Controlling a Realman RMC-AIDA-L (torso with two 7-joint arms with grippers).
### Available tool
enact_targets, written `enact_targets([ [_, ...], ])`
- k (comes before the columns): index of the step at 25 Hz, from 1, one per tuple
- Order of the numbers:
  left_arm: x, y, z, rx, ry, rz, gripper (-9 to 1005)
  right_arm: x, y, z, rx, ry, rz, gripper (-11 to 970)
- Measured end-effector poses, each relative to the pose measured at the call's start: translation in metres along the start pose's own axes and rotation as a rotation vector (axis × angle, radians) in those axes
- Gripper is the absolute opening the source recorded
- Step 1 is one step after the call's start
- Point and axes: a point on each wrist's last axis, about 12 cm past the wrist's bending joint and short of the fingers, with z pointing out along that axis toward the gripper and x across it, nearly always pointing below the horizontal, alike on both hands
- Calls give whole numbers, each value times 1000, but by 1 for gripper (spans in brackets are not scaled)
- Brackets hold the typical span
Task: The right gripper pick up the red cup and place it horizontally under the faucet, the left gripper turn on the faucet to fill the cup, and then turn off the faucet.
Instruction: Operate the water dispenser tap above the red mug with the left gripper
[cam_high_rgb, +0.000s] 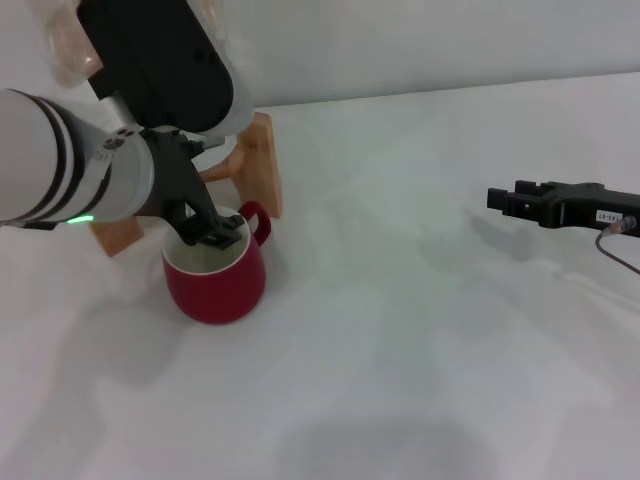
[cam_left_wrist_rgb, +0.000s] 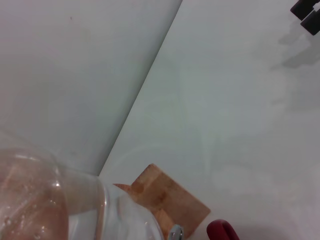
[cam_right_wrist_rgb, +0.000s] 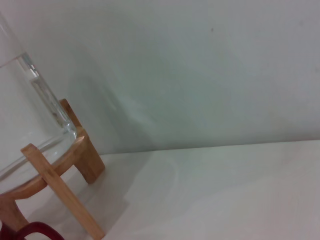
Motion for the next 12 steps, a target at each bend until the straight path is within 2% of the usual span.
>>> enact_targets([
  [12, -2, -3, 1, 1, -1, 15, 885, 0, 0, 0, 0, 0, 0, 547],
])
